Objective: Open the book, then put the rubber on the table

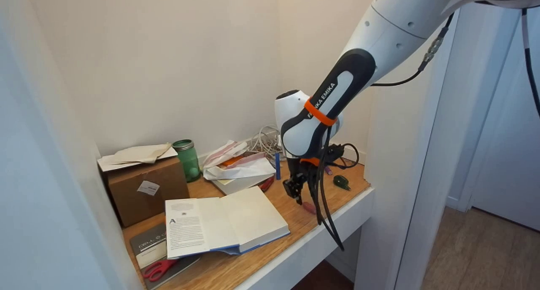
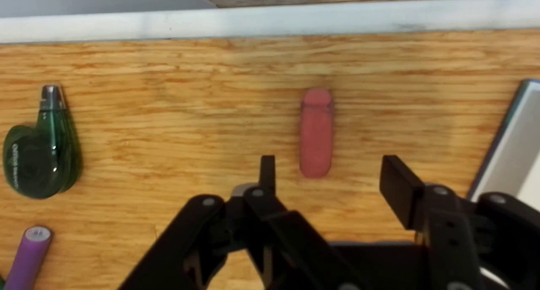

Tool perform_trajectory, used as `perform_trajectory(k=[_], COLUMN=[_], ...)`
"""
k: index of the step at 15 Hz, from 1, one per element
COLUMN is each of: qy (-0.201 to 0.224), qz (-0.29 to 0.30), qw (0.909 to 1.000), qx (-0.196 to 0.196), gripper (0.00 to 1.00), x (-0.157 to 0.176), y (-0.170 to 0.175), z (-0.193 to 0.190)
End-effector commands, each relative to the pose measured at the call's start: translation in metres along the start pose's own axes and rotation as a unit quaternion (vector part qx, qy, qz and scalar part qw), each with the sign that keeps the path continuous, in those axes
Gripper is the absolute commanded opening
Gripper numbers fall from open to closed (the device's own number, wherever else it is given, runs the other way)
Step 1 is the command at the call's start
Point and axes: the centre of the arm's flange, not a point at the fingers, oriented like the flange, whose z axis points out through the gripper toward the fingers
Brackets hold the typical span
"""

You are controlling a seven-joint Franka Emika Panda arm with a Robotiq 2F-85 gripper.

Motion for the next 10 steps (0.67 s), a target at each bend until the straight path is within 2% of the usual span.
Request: perform_trajectory(k=[1, 2, 5, 10], qy=[0.021, 0.028, 0.040, 0.046], qz=[-0.003, -0.008, -0.029, -0.073], qw=[0.9997, 0.9994, 0.9976, 0.9903], qx=[0.013, 0.019, 0.049, 0.108], gripper=[0.96, 1.00, 1.00, 1.00], x=[-0.009, -0.011, -0.020, -0.042], y=[-0.001, -0.002, -0.011, -0.027], z=[-0.079, -0.102, -0.163, -0.227])
